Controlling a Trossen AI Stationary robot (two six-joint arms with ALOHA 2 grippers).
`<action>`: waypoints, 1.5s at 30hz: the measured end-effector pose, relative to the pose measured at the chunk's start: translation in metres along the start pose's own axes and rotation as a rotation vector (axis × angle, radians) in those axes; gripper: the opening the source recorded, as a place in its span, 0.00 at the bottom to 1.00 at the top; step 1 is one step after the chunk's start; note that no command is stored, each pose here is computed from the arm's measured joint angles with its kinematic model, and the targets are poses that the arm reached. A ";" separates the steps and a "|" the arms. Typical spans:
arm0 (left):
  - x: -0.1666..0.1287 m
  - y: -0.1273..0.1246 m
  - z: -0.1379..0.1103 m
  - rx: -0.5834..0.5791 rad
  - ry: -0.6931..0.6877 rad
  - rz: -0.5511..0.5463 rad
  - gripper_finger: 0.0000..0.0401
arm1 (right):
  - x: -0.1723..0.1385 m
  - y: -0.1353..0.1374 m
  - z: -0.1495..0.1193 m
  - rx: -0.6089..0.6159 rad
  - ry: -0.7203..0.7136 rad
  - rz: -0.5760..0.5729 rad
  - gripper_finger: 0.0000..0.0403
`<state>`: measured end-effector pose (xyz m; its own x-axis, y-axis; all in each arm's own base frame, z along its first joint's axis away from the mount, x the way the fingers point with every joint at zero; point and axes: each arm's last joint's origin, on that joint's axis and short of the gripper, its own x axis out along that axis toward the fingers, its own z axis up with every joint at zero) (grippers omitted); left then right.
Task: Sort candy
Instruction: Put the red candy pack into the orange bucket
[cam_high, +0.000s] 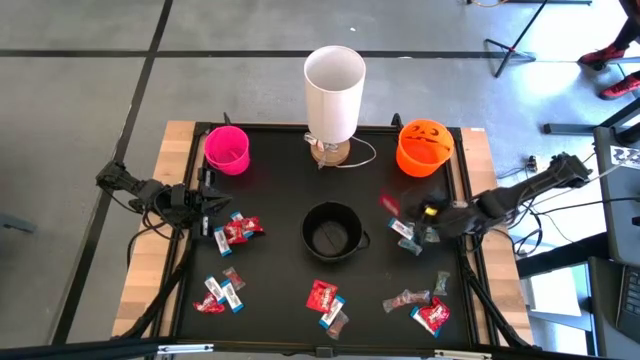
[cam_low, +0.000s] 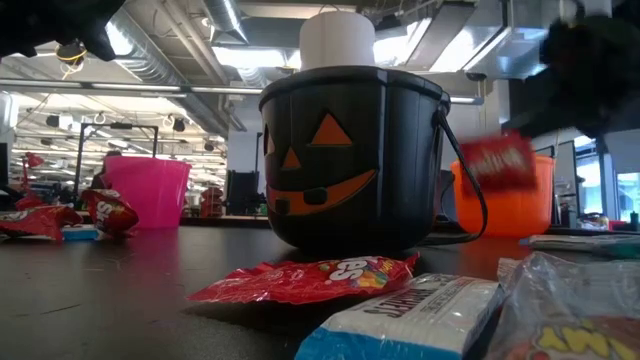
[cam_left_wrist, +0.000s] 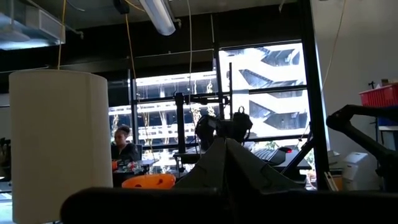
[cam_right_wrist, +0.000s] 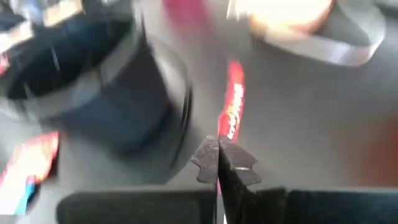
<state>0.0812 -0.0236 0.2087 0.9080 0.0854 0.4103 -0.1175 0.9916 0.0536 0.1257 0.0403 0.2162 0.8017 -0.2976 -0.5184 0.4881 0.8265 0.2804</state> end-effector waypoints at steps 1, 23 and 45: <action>0.000 0.000 0.000 0.000 0.000 0.000 0.01 | -0.004 0.001 0.007 -0.006 -0.054 -0.019 0.00; 0.000 0.000 0.000 0.000 0.000 0.000 0.01 | -0.016 -0.040 0.040 -0.078 -0.567 -0.842 0.00; 0.000 0.000 0.000 0.000 0.000 0.000 0.01 | -0.004 -0.094 0.058 0.062 -0.270 -1.012 0.18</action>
<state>0.0813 -0.0236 0.2086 0.9081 0.0852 0.4101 -0.1173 0.9916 0.0538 0.0969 -0.0640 0.2388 0.0563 -0.9391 -0.3389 0.9844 0.1088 -0.1381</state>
